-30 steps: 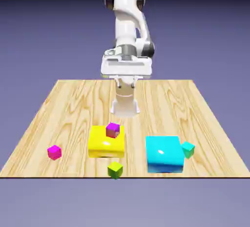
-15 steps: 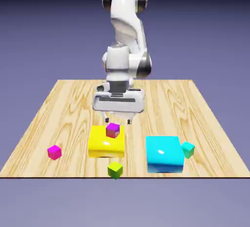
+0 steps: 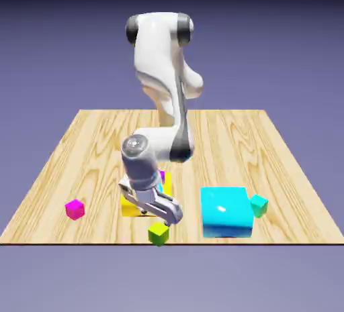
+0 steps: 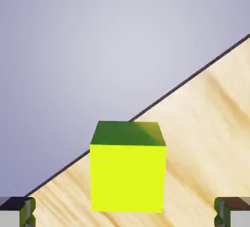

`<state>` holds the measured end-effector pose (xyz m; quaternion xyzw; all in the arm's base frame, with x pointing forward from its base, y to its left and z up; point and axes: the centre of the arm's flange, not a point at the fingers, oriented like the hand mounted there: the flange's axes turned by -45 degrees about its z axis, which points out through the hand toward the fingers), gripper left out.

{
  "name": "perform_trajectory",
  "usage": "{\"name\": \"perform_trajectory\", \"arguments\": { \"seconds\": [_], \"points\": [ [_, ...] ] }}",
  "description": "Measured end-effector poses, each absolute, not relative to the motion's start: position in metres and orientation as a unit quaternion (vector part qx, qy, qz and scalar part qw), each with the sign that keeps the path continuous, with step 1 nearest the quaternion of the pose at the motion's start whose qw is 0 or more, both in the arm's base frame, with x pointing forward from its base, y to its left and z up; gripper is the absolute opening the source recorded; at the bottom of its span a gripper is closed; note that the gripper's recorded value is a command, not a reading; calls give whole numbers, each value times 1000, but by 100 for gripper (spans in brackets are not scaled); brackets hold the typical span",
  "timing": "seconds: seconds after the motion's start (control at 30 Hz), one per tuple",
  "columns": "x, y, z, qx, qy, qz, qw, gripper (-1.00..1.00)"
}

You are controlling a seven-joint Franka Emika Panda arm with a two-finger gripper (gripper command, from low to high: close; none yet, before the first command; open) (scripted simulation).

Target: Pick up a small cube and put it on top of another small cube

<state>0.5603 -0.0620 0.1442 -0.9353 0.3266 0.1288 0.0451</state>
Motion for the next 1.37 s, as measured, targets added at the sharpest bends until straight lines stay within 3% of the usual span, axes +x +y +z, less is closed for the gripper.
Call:
{"name": "perform_trajectory", "arguments": {
  "seconds": [0.03,0.07,0.13,0.23,0.3,0.5,0.63,1.13,1.23,1.27,1.37],
  "points": [
    [557,-59,125,-935,327,129,45,0],
    [555,-59,118,-935,327,129,45,-100],
    [555,-59,118,-935,327,129,45,-100],
    [565,-66,176,-935,327,129,46,-100],
    [564,-76,183,-925,342,156,65,-100],
    [560,-27,187,-918,256,266,142,-100],
    [545,73,209,-926,73,329,173,-100],
    [421,329,240,-891,-432,123,-58,-100],
    [415,320,181,-891,-432,123,-59,-100],
    [413,318,172,-891,-432,123,-58,100],
    [417,322,192,-891,-432,122,-60,100]
  ]
}}
